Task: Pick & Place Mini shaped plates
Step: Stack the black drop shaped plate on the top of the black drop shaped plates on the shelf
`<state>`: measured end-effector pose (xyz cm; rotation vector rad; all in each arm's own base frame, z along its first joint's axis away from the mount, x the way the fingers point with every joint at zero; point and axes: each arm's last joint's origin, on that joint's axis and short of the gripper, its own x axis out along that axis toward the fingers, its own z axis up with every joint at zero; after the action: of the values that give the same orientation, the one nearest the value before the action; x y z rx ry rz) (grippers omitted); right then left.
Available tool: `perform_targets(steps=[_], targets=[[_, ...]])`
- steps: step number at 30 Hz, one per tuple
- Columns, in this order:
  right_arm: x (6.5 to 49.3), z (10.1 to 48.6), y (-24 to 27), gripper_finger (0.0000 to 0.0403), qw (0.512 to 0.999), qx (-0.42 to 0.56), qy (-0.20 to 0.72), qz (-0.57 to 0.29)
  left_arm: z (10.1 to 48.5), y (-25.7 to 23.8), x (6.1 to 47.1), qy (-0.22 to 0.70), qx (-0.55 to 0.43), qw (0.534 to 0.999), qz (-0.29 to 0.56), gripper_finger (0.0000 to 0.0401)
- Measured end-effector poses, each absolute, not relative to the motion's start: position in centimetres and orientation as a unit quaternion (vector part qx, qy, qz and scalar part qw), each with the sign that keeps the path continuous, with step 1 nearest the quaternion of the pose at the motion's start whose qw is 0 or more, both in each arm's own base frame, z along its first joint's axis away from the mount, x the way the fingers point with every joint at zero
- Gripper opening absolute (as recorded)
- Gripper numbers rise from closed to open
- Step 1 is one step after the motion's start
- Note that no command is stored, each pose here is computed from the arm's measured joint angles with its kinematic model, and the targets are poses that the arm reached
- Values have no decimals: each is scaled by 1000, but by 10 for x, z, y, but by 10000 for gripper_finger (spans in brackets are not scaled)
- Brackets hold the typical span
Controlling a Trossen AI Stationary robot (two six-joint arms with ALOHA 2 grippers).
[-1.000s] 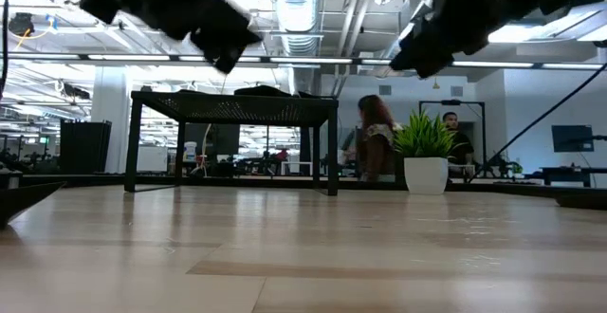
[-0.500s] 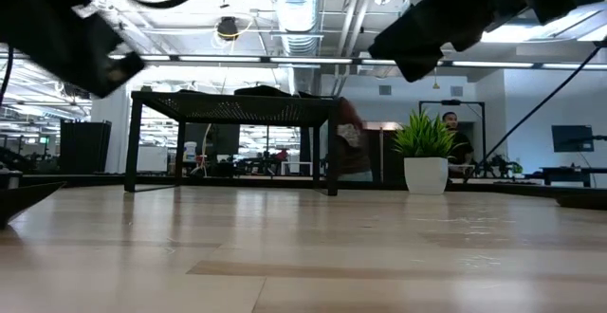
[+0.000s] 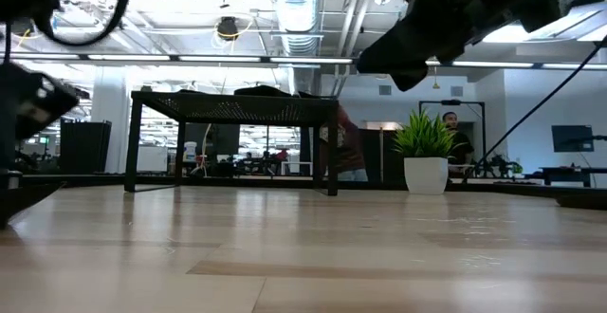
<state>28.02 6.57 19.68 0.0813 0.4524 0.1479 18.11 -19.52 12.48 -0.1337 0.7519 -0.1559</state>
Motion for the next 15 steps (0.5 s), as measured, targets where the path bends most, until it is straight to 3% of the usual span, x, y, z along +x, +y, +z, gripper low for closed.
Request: perform_targets(steps=[15], targets=[[283,197,52,64,972,46,224,50,110,-203,176,377,-114,918,-42,119]])
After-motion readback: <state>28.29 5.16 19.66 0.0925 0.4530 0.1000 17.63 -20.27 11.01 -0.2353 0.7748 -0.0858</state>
